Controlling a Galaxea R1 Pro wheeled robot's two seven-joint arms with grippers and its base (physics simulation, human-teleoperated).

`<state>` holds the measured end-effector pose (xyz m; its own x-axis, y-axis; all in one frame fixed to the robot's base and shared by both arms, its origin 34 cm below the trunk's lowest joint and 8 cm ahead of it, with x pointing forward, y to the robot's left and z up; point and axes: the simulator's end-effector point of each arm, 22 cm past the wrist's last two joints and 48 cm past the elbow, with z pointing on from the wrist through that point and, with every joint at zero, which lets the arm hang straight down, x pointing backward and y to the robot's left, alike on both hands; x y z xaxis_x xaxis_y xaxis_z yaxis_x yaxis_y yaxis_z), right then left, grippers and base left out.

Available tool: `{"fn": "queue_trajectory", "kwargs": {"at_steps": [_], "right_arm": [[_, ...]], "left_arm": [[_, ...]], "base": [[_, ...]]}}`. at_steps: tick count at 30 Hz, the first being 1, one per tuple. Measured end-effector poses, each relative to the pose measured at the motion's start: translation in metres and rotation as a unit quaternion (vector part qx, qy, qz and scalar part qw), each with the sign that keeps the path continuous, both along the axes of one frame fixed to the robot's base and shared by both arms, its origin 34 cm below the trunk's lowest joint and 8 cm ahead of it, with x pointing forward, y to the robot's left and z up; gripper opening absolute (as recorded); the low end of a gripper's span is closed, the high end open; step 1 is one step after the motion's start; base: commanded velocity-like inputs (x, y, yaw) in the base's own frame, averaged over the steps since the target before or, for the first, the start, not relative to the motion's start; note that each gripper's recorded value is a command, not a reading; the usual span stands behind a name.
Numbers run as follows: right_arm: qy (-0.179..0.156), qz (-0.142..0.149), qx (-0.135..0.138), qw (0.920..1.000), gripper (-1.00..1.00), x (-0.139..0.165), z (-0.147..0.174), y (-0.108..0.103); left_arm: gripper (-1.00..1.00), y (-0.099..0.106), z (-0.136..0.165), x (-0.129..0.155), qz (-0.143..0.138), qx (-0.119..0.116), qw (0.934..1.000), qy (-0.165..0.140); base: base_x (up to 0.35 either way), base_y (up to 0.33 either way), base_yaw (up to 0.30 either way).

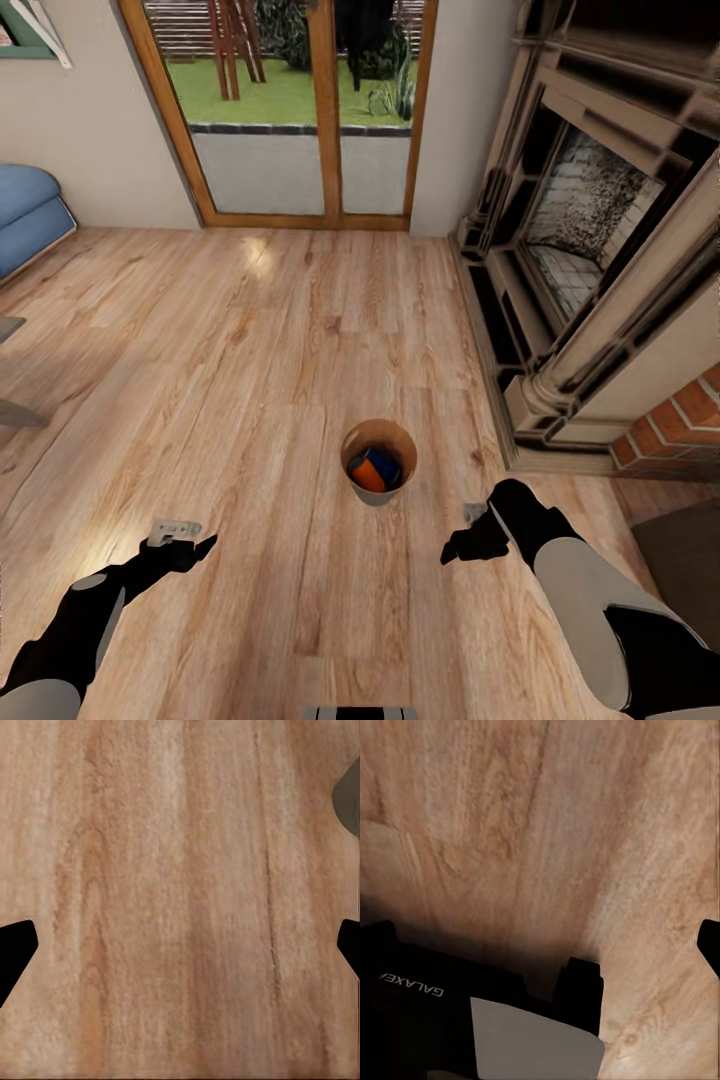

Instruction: Put the three can of soda from the living room inside the tash can in the kitchen.

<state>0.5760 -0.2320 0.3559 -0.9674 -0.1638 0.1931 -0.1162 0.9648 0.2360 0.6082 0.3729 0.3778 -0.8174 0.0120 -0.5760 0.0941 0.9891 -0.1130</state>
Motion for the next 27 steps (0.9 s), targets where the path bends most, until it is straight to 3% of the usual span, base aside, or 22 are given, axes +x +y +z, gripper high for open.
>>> {"fn": "queue_trajectory", "kwargs": {"at_steps": [9,15,17,21,27], "right_arm": [[-0.003,0.0,-0.025,0.9997,1.0,-0.016,0.005,-0.032],[-0.008,-0.002,-0.04,0.9992,1.0,-0.026,0.011,-0.065],[-0.005,-0.004,-0.053,0.9986,1.0,-0.036,0.012,-0.089],[-0.018,0.007,-0.058,0.9982,1.0,-0.048,0.012,-0.106],[-0.029,0.019,-0.057,0.9978,1.0,-0.062,0.016,-0.114]], "left_arm": [[1.0,-0.007,-0.005,-0.025,0.008,-0.013,0.9991,0.041],[1.0,-0.008,0.003,-0.028,0.009,-0.014,0.9987,0.047],[1.0,-0.008,0.007,-0.028,0.009,-0.014,0.9986,0.049],[1.0,-0.009,0.014,-0.028,0.009,-0.015,0.9986,0.051],[1.0,-0.011,0.02,-0.034,0.01,-0.02,0.9978,0.063]], "base": [[-0.001,0.0,0.0],[0.0,0.0,0.0],[0.0,0.0,0.0],[0.0,0.0,0.0],[0.0,0.0,0.0]]}}
